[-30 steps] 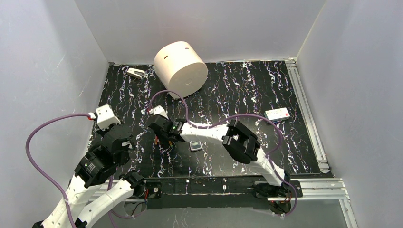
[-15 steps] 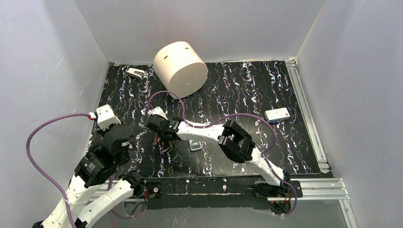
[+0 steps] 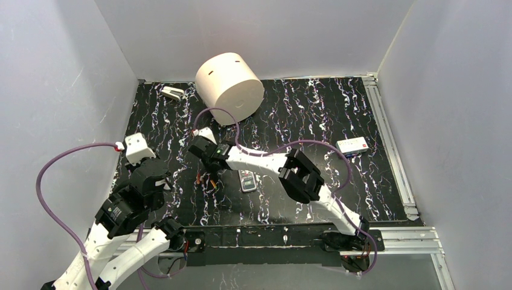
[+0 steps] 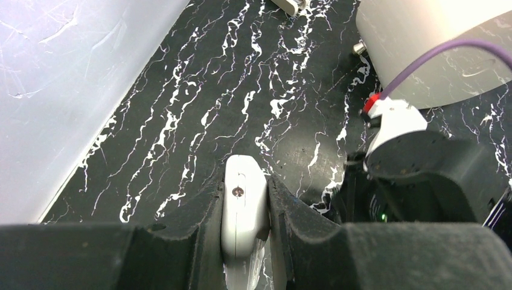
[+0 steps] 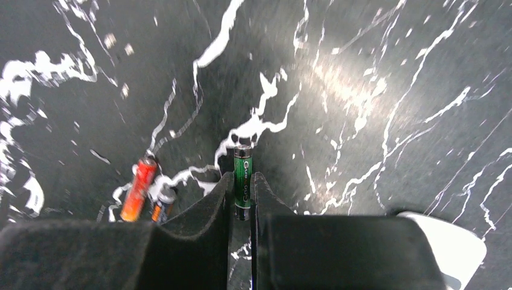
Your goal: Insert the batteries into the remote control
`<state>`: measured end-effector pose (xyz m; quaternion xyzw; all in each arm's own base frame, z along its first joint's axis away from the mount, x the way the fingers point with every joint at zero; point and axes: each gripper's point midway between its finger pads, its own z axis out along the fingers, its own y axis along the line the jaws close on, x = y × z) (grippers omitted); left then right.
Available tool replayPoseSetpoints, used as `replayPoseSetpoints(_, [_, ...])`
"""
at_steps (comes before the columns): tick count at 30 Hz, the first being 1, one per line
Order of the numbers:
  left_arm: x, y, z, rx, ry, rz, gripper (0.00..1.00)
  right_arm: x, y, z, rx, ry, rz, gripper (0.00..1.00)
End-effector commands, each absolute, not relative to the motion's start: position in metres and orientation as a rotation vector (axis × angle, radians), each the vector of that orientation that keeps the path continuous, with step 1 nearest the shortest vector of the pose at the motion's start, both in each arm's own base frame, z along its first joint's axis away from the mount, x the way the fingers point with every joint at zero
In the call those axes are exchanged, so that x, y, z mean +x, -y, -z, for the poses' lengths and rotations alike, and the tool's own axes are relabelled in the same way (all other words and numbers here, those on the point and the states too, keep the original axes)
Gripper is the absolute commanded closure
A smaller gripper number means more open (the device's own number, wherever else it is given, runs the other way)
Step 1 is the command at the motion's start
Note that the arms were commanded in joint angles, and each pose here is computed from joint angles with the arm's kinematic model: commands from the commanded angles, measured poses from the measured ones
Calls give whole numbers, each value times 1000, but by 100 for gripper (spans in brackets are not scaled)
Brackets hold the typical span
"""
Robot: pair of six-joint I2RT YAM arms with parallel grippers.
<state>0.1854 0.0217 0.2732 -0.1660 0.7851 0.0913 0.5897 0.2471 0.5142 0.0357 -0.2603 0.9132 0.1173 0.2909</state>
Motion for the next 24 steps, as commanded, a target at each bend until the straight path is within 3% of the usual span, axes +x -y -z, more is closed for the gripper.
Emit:
replayPoseSetpoints(1, [185,-22,-272,-381,-1835,-214,100,270,-530,-79,-527,-2387,-389,86])
replayPoseSetpoints(7, [187,-8,-269,-334,-1867,-148,100,281,-484,-108,-260,-2374,-316,87])
replayPoseSetpoints(14, [189,20,-252,-228,-1955,-30,100,274,-367,-109,146,-2412,-180,86])
replayPoseSetpoints(24, [193,46,-243,-167,-2001,91,100,227,-233,-47,870,-2437,-45,85])
